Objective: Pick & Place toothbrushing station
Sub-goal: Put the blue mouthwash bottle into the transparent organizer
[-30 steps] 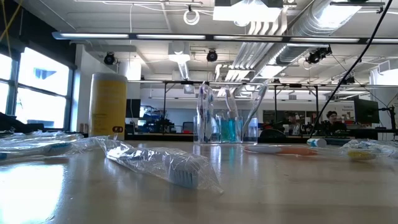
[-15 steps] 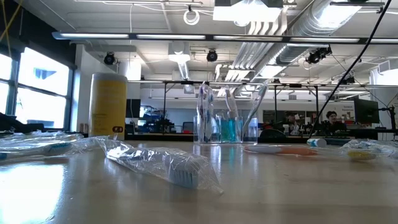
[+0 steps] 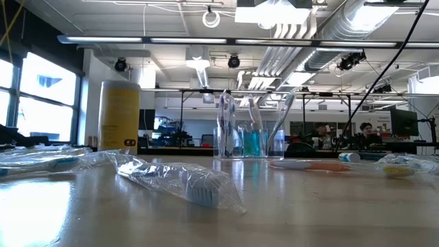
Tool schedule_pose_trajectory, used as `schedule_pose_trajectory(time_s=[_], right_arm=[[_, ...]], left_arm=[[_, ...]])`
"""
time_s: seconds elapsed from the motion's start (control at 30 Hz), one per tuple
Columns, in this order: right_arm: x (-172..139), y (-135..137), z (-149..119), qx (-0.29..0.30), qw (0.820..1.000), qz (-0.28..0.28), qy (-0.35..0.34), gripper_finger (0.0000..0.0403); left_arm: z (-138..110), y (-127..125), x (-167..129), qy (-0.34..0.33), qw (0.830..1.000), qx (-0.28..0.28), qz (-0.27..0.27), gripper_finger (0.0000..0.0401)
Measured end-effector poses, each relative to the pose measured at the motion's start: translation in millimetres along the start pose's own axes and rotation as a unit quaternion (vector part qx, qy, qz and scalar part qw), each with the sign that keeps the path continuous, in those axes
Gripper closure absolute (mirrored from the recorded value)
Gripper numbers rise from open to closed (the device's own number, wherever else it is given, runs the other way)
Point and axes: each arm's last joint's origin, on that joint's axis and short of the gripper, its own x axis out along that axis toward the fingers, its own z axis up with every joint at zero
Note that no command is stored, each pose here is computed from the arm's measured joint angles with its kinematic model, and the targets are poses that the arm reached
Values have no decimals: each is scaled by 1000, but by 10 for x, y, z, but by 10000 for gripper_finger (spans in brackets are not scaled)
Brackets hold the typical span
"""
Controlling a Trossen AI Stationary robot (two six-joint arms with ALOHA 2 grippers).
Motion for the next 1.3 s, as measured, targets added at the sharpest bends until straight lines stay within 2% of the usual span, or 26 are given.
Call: schedule_pose_trajectory(time_s=[0.17, 0.3, 0.87, 1.0, 1.23, 1.3], right_arm=[[9, 2, 14, 11, 1000, 15, -13, 188], [30, 21, -41, -4, 999, 39, -1, 188], [58, 13, -104, -15, 999, 44, 17, 192], [57, 14, -102, -15, 999, 44, 16, 220], [55, 11, -99, -9, 999, 44, 16, 302], [51, 16, -94, -10, 999, 46, 14, 312]], left_arm=[[-3, 1, 2, 2, 1000, 0, 0, 313], [0, 2, 2, 1, 1000, 0, -1, 313], [103, 95, 12, -8, 1000, -12, 3, 313], [124, 100, 13, -11, 1000, -14, -1, 313], [157, 107, 27, -12, 1000, -3, -17, 313], [157, 105, 28, -13, 1000, -3, -17, 313]])
